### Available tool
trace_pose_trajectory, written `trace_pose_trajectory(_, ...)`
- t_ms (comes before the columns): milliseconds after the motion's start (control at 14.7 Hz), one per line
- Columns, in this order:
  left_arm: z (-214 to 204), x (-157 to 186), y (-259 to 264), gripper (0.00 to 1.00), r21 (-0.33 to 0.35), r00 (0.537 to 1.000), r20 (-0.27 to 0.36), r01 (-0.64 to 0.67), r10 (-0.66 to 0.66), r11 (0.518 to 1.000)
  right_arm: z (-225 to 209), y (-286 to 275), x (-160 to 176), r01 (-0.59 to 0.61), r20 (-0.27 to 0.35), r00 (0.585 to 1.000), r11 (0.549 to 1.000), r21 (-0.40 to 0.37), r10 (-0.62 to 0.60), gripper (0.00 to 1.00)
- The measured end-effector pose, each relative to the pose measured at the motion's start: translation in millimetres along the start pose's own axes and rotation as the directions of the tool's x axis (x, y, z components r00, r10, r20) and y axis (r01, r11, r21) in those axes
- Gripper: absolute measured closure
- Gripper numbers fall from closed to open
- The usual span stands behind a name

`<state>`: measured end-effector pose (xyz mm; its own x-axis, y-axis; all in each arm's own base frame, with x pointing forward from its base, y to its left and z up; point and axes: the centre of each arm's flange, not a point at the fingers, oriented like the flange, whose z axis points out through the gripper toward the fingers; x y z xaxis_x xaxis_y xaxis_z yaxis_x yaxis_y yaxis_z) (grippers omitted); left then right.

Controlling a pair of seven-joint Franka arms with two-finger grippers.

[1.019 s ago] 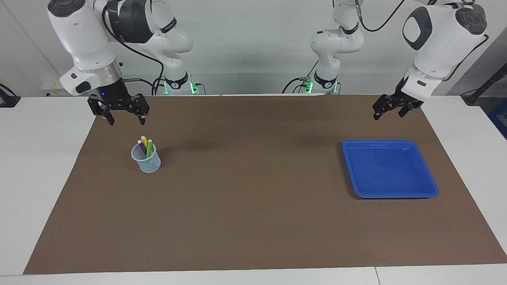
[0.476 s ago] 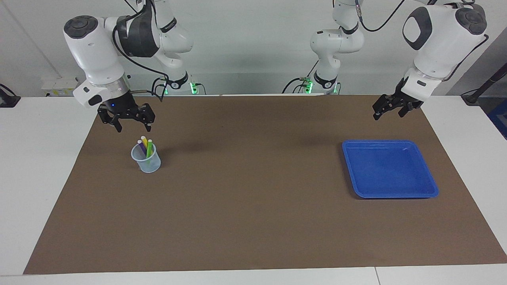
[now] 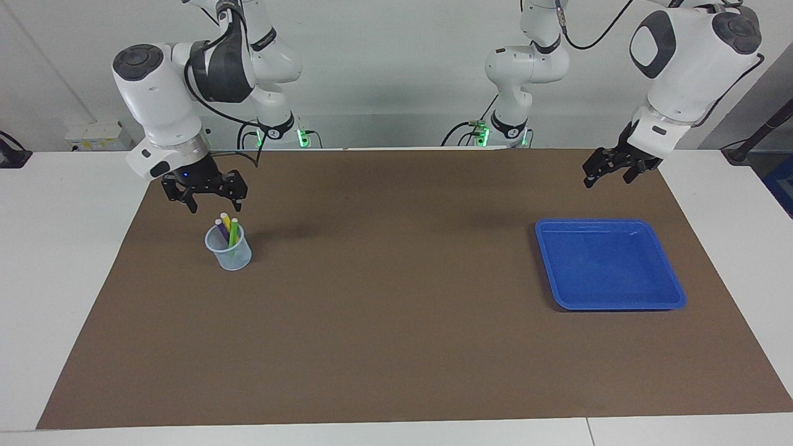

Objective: Right arm passes pens to left for tray arrangement
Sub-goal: 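Reach the right gripper into the white cup and grasp the purple pen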

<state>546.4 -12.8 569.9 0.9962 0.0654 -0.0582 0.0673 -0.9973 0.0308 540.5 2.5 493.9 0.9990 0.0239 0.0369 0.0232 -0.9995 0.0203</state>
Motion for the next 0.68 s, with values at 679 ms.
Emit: trace_pose_trajectory(679,0,0,0,0.00,0.000,1.000,0.000,0.000,0.000,1.000,55,11,-6,0.040,0.041,0.998,0.999,0.005,-0.040,0.00)
